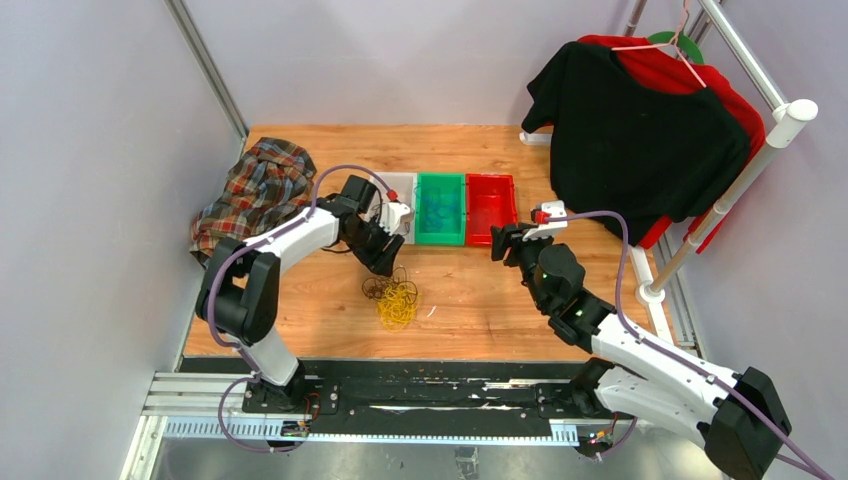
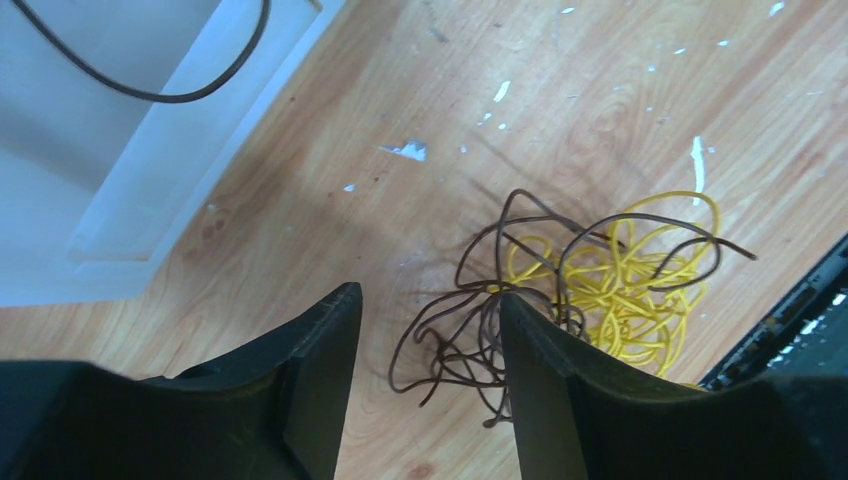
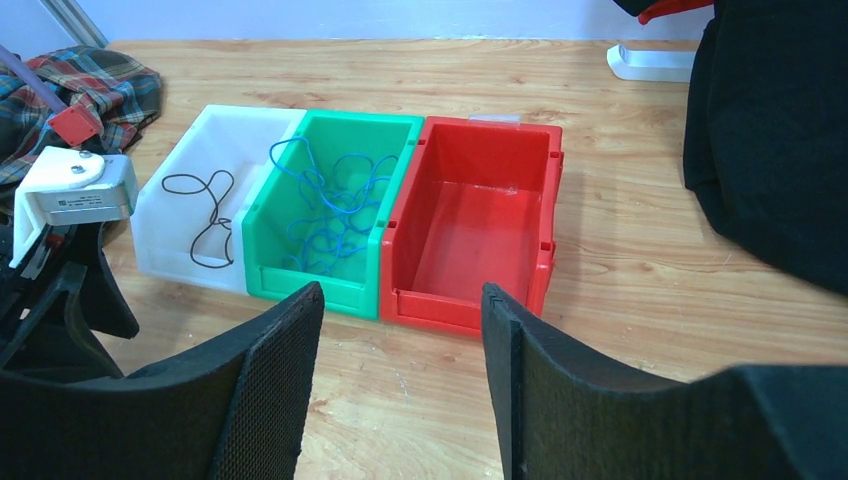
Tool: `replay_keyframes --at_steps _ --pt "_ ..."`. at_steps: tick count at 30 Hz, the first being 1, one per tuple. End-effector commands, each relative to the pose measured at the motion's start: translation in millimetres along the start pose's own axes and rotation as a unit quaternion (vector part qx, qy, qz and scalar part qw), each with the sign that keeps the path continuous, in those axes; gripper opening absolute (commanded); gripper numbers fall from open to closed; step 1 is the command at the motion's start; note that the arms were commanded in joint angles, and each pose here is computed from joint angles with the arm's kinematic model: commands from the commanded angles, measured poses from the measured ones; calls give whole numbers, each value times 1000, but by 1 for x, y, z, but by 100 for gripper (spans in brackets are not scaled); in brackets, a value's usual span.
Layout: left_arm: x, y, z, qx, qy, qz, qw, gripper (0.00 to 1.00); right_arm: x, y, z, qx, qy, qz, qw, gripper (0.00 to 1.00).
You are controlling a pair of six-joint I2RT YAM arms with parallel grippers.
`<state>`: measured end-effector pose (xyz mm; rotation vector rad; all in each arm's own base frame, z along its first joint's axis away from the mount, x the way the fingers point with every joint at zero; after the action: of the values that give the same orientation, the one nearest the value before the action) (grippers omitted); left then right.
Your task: Untangle the cables
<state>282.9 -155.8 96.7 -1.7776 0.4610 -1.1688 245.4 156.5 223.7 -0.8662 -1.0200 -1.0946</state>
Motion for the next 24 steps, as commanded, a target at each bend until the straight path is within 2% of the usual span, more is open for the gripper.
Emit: replay_keyframes --at_steps 1,3,9,12,15,20,24 --pt "11 -13 -15 -40 8 -35 999 60 -1 -3 3 10 7 -1 1000 59" --pt "12 -22 -20 -42 22 -46 998 60 0 -3 3 10 7 -1 1000 59" --pt "3 -20 -19 -29 24 -36 999 44 3 -4 4 12 13 -4 1000 56" --pt "0 -17 -16 -20 23 -29 999 42 3 -6 4 13 13 -3 1000 55" --pt "-2 -15 -16 -18 30 -29 999 43 4 -7 3 13 12 -4 1000 55" --pt "-8 -11 -14 -17 45 -19 999 57 3 -6 4 14 12 -4 1000 55" --pt "-11 -6 -14 -24 50 -15 998 61 2 -4 5 16 14 -2 1000 55"
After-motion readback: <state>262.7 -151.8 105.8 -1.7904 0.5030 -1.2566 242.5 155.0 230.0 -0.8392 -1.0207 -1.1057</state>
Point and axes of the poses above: each gripper's point midway between its finger pads, its own y axis out along the fingers, its own z axis along the line the jaws close on, x = y × z, the point moved 5 cm from there along -y, back along the fingers, and after that the axes turned 10 degrees about y, right-handed, at the moved point
